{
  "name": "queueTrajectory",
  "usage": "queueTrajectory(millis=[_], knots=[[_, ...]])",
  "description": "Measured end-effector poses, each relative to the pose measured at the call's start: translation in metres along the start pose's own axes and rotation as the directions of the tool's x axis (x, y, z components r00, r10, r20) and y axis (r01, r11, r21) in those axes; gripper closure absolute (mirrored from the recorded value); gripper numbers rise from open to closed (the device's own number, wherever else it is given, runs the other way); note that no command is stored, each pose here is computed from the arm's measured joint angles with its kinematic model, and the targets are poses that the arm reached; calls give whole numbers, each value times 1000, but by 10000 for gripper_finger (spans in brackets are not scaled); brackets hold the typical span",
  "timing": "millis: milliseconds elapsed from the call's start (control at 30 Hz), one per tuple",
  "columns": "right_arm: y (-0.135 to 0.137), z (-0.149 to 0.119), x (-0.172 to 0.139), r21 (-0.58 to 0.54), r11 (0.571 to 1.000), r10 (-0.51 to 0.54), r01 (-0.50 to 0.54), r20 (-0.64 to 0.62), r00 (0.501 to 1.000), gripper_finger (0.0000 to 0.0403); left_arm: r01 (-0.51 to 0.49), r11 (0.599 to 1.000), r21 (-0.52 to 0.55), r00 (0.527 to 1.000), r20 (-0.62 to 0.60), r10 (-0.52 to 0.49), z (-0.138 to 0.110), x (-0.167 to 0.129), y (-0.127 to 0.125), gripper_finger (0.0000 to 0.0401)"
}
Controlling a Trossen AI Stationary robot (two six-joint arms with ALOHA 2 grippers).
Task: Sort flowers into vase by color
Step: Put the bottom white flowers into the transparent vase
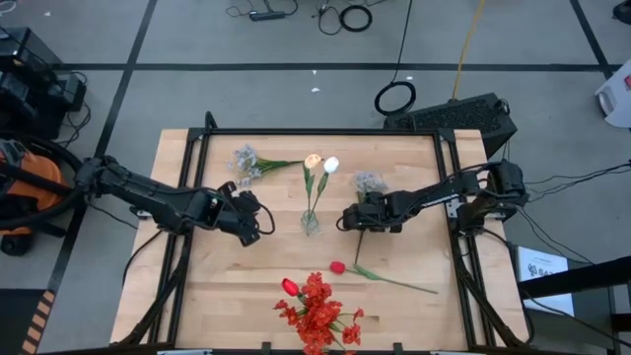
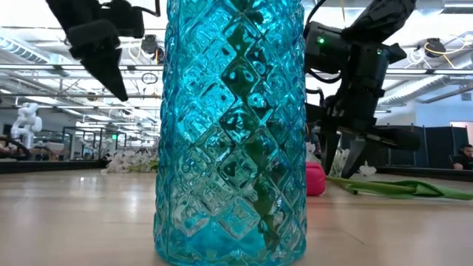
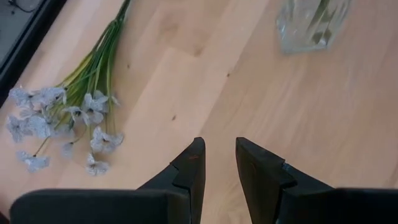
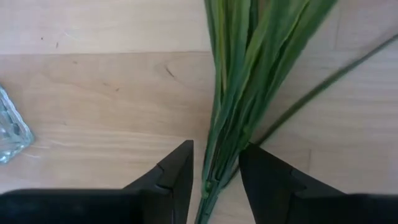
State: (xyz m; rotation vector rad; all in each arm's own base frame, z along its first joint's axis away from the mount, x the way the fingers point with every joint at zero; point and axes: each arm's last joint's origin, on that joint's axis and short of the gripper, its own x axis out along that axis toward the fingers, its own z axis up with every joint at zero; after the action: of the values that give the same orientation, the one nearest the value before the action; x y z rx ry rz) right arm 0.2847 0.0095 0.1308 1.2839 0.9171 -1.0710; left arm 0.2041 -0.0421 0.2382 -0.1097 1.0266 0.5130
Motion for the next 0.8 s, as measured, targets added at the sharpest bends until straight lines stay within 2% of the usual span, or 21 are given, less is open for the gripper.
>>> queueTrajectory(millis=[133,267,367,433,500,600,633,700,800], knots=[[-1,1,2,24,1000,-15,15,2,1000,278,4,1000,4,1000,6,-4,-12,5,3,304],[-2,4,3,37,999,-31,32,-8,999,283,78,996,-40,992,104,-73,-27,9,10,304],[-4,7,3,20,998,-56,56,-28,998,302,141,988,-66,977,173,-128,-40,9,17,304],[-6,8,3,-37,996,-78,76,-37,996,322,181,980,-79,966,201,-162,-49,10,23,304],[-9,8,3,-166,982,-100,92,-38,994,348,222,970,-96,952,238,-194,-54,9,27,304],[-11,7,3,-437,895,-130,88,-67,989,388,300,947,-118,915,316,-251,-56,4,31,304],[-12,7,2,-479,874,-141,84,-84,986,394,320,940,-116,902,339,-266,-55,2,32,304],[-15,6,2,-502,859,-167,95,-101,981,393,350,931,-100,880,374,-291,-53,-3,33,304],[-16,6,1,-497,862,-179,104,-105,978,394,364,930,-60,863,398,-312,-52,-6,33,304]])
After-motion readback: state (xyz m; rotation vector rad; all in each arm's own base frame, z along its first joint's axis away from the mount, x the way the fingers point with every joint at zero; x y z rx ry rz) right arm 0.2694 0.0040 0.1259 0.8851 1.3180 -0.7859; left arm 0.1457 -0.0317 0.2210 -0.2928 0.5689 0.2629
